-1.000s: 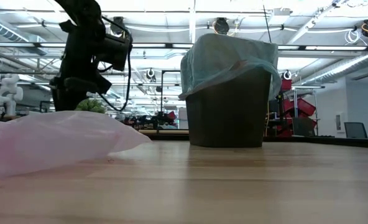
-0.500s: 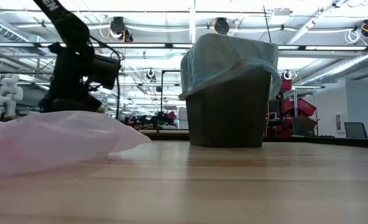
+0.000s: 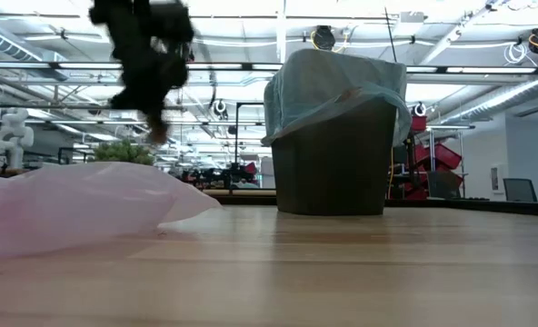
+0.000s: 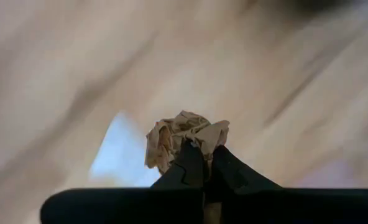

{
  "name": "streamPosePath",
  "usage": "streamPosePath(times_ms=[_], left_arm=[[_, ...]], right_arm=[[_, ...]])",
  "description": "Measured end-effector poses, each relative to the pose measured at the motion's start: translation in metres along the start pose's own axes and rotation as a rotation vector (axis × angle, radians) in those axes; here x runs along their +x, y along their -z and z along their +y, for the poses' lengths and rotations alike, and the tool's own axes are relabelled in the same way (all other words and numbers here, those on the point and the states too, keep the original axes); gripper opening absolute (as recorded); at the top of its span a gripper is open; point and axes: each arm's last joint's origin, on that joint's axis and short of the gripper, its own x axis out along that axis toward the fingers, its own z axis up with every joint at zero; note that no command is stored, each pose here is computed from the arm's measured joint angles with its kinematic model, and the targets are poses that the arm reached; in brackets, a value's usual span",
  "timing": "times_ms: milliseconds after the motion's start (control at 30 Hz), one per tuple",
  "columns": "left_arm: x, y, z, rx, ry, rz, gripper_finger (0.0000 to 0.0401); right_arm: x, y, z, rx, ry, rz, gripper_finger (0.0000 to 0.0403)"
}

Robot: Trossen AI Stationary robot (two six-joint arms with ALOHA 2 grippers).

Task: Place trash/remove bag and relplace
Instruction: Put the brown napkin into the trash bin

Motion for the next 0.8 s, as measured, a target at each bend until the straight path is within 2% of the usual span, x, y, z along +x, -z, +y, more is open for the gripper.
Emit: streamPosePath(times_ms=[200,267,400,600,800], left_arm=[[-0.086,-0.054,-0.040,0.130,0.236,-0.499,0.0005],[-0.101,-0.070,-0.050,0.144,0.269,-0.577,0.0005],[-0.105,-0.101,-0.066,0.208,0.306,-0.598,0.0005],[-0.076,-0.148,-0.098,0.346,0.387,-0.538,0.0005],[-0.048,-0.170,-0.106,0.378,0.379,-0.432,0.0016]], right_arm=[[0.000,-0.003,0.000,-0.017,-0.004,-0.032,0.0000],[0.000,-0.004,0.001,-0.030,-0.006,-0.043,0.0000],[0.000,-0.005,0.001,-0.042,-0.006,-0.049,0.0000],[0.000,-0.005,0.001,-0.044,-0.006,-0.049,0.0000],[0.000,-0.005,0.001,-0.043,-0.006,-0.049,0.0000]])
